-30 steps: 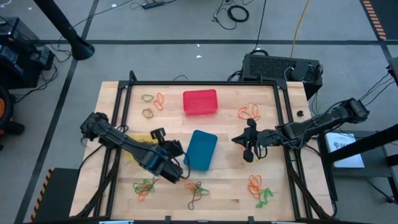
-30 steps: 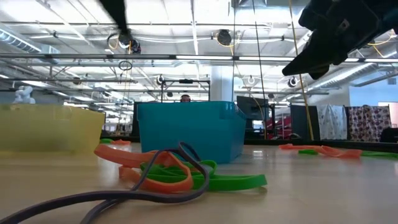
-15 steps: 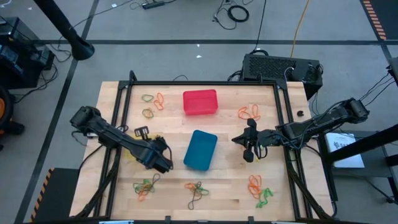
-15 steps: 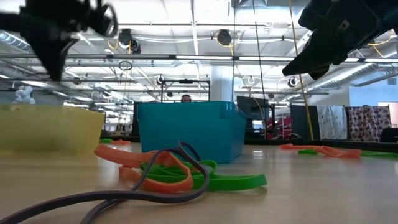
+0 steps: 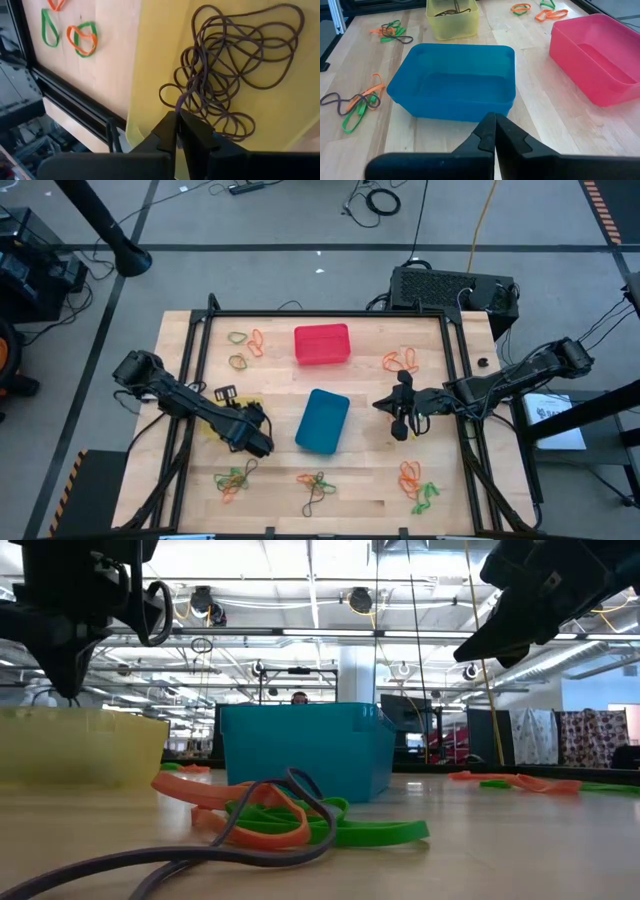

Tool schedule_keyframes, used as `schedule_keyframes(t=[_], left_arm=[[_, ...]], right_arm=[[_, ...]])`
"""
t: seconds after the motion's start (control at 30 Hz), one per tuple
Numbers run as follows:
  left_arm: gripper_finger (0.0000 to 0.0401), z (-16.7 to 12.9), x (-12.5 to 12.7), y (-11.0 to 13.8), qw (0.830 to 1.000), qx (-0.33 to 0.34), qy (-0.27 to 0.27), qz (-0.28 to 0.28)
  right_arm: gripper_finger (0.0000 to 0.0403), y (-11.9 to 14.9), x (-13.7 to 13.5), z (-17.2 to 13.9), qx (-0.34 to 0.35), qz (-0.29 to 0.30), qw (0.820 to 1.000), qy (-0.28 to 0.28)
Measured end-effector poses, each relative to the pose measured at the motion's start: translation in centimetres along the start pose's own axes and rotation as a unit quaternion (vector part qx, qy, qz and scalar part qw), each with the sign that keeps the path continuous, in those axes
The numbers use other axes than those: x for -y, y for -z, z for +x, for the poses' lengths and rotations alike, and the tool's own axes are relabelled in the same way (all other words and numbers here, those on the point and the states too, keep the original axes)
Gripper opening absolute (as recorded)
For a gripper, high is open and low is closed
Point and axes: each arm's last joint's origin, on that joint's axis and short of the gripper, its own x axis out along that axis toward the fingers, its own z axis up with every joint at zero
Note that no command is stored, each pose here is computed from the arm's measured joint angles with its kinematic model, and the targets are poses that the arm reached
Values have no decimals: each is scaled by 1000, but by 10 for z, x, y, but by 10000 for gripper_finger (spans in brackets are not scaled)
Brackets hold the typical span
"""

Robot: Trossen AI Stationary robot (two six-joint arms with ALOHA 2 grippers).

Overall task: Sort rubber bands into baskets
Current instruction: Put the purple rubber band into the yellow bin, then adjust the blue bin on the table

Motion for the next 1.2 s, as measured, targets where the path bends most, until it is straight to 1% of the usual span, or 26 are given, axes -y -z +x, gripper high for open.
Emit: schedule_keyframes(t=[0.3, 0.4, 0.43, 0.53, 0.6, 0.67, 0.73, 0.8, 0.87, 0.93, 1.03, 1.2], left_arm=[[97, 0, 0, 1, 1000, -7, 2, 0], [106, 0, -1, 0, 999, -32, 26, -10], [106, 0, -1, -1, 998, -40, 36, -23], [107, -7, 1, -7, 995, -41, 86, -34], [107, -18, 3, -14, 992, -18, 120, -40], [107, -32, 4, -21, 987, 20, 154, -38], [107, -49, 8, -30, 979, 84, 184, -36], [107, -62, 11, -36, 968, 149, 199, -33], [107, -68, 16, -43, 956, 210, 201, -42], [107, -65, 21, -48, 951, 238, 191, -40], [107, -49, 33, -58, 957, 235, 172, -19], [107, -26, 47, -73, 967, 213, 136, 30]], right_arm=[[0, 0, 0, 0, 0, 0, 1000, 0], [0, 0, 0, 0, 0, -1, 1000, 0], [0, 0, 0, 0, 0, -1, 1000, 0], [0, 0, 0, 0, 0, 0, 1000, 0], [0, -1, 0, 0, 3, 1, 1000, -1], [0, 0, -1, 1, 2, 1, 1000, -6], [0, 3, -3, 5, -18, -6, 999, -27], [0, 7, -6, 13, -34, -12, 999, -37], [0, 11, -7, 22, -46, -14, 998, -43], [0, 14, -8, 33, -61, -11, 996, -56], [0, 16, -9, 50, -94, -8, 992, -79], [0, 12, -8, 75, -121, -13, 991, -63]])
